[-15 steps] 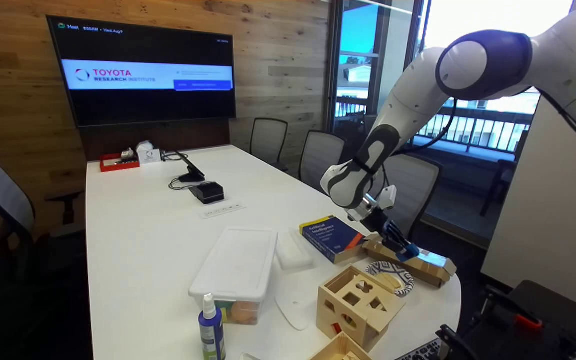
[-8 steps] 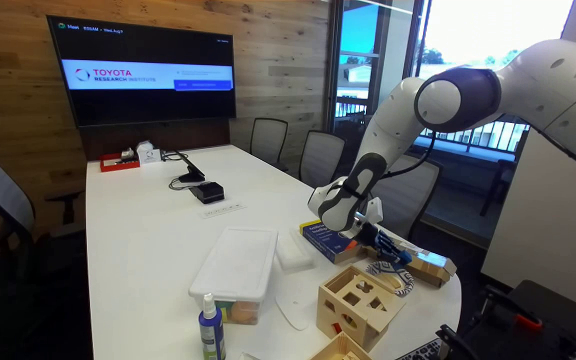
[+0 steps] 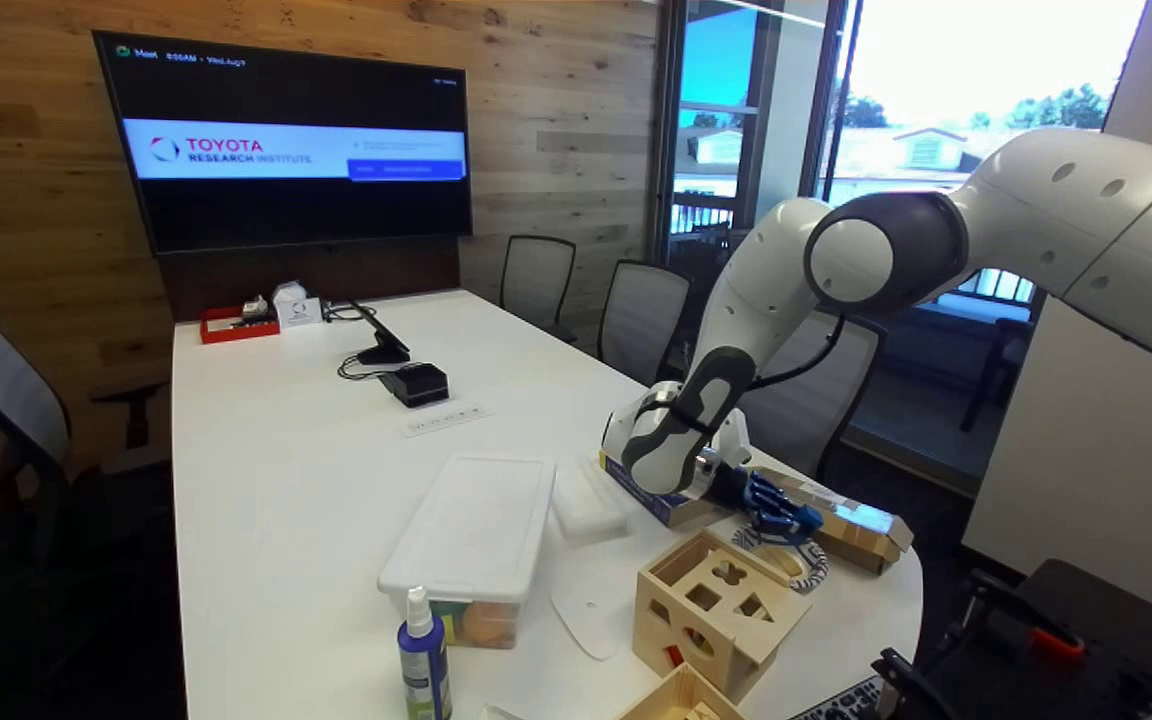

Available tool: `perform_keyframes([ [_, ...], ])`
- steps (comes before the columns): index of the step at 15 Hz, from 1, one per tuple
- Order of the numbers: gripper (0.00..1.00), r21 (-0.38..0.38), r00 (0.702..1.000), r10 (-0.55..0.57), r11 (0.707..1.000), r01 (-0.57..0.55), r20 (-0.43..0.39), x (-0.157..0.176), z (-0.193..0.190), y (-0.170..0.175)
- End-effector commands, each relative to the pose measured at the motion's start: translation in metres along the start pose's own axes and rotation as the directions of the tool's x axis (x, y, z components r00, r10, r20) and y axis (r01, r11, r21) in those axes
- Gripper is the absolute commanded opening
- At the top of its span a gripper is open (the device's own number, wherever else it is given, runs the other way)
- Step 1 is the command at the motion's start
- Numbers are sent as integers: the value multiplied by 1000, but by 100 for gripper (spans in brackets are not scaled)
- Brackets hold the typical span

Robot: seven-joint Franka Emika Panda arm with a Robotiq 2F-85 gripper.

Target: Flip the blue block over

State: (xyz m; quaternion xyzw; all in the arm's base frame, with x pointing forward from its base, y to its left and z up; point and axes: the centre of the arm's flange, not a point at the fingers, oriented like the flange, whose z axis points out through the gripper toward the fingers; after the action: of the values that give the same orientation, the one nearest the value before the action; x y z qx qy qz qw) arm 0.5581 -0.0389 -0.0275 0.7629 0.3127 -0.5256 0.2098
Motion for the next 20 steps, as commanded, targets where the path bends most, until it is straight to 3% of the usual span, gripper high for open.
perform_keyframes([
  [1, 9, -36, 997, -18, 999, 21, 77, 16, -7, 1],
  [12, 9, -104, 982, -10, 994, 30, 188, 52, 0, -9],
  [20, 9, -125, 977, 13, 992, 14, 213, 64, 4, -4],
])
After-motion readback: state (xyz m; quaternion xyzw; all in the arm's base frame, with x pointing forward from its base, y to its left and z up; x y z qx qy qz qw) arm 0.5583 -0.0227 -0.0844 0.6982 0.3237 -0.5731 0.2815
